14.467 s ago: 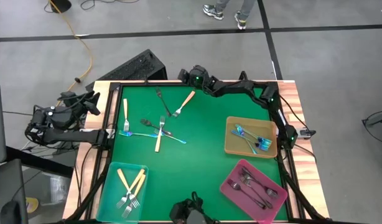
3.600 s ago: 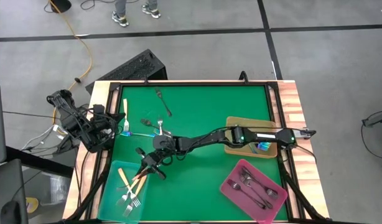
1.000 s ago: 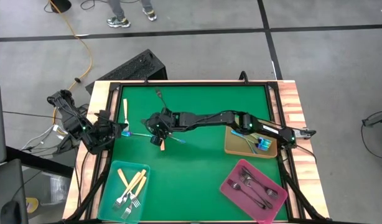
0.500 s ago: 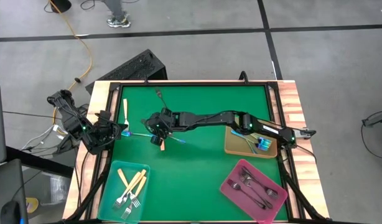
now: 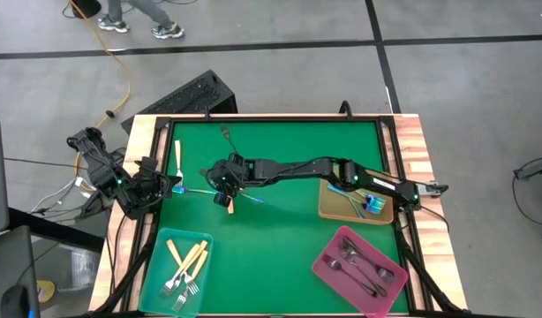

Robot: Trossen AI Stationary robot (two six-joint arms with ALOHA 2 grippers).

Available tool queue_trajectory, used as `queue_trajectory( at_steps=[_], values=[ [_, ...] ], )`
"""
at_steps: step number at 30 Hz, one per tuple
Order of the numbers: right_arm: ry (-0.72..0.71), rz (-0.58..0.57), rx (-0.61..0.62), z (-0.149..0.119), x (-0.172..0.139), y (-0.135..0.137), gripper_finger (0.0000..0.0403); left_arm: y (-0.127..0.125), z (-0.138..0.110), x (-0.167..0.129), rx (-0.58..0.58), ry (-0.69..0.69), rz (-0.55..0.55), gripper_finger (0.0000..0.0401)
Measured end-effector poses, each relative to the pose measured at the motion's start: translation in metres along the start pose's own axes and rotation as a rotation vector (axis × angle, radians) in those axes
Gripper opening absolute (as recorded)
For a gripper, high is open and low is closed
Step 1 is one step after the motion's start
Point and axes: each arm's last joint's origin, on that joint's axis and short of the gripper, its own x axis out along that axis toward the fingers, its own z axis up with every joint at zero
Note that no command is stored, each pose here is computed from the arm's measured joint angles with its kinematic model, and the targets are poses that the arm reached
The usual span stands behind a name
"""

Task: Sort silverware by color (type)
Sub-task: Put the blue fork into the orange bin

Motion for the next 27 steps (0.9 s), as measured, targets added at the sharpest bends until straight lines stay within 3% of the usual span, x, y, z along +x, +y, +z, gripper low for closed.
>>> queue_trajectory(
  at_steps=[22, 27],
  values=[
    [-0.001, 0.003, -0.002, 0.0000, -0.0001, 0.0005, 0.0159, 0.0000, 0.0000, 0.0000, 0.000, 0.000, 0.000, 0.0000],
    [-0.014, 0.089, 0.002, 0.0020, -0.0002, 0.0032, 0.0159, 0.0000, 0.0000, 0.0000, 0.000, 0.000, 0.000, 0.0000]
  ],
)
